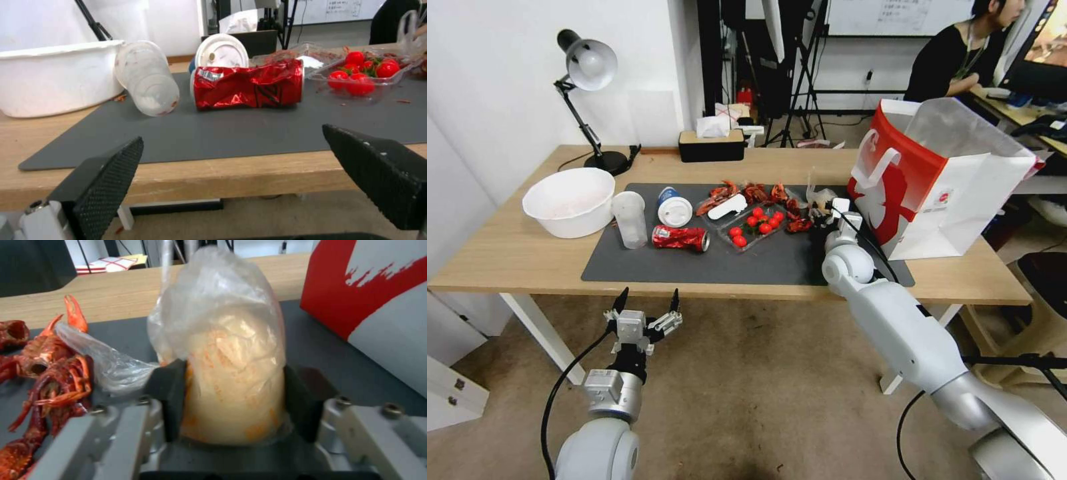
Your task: Pick up the trash from the table and place it into the takeout bag.
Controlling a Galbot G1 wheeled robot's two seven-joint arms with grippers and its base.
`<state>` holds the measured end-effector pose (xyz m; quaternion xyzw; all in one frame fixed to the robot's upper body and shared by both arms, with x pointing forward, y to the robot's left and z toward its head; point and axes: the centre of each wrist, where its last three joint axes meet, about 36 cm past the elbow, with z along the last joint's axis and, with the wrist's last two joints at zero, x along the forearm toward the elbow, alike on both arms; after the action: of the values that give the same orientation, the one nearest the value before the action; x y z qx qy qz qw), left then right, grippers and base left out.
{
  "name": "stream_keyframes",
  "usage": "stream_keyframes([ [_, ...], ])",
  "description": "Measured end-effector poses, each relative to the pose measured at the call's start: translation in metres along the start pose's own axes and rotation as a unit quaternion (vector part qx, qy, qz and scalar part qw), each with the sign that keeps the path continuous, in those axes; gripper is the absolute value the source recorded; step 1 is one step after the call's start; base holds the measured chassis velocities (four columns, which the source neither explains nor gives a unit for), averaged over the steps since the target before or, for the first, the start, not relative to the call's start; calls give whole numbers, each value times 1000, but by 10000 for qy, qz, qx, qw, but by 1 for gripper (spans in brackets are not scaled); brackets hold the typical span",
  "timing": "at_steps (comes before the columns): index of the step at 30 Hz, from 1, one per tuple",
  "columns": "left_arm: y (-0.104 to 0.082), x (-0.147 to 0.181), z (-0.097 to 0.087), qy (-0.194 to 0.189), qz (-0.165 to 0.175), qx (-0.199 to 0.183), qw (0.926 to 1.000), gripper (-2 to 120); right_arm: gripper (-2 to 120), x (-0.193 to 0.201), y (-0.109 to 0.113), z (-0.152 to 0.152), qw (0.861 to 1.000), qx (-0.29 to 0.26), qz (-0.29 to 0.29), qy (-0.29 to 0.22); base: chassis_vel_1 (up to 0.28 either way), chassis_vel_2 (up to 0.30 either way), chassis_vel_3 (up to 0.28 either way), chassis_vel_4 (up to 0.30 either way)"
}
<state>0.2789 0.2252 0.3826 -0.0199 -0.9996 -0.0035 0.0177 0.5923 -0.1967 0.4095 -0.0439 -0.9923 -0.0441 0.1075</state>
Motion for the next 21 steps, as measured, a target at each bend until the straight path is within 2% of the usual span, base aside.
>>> stream_keyframes([
  [4,0,0,0,-8,-5,1,10000,100,28,-4,-1,-1,10000,36,65,57,0,0,0,0],
  [5,0,0,0,-8,-5,1,10000,100,28,-4,-1,-1,10000,36,65,57,0,0,0,0],
  [7,-1,1,1,-4,-8,-1,10000,100,18,-5,-1,1,9999,46,95,85,0,0,0,0],
  [11,-1,2,2,0,-7,-6,10000,100,9,-5,-2,2,9998,53,128,107,0,0,0,0],
  [21,-2,2,3,6,-4,-5,10000,100,7,-3,-4,3,9998,49,138,105,0,0,0,0],
])
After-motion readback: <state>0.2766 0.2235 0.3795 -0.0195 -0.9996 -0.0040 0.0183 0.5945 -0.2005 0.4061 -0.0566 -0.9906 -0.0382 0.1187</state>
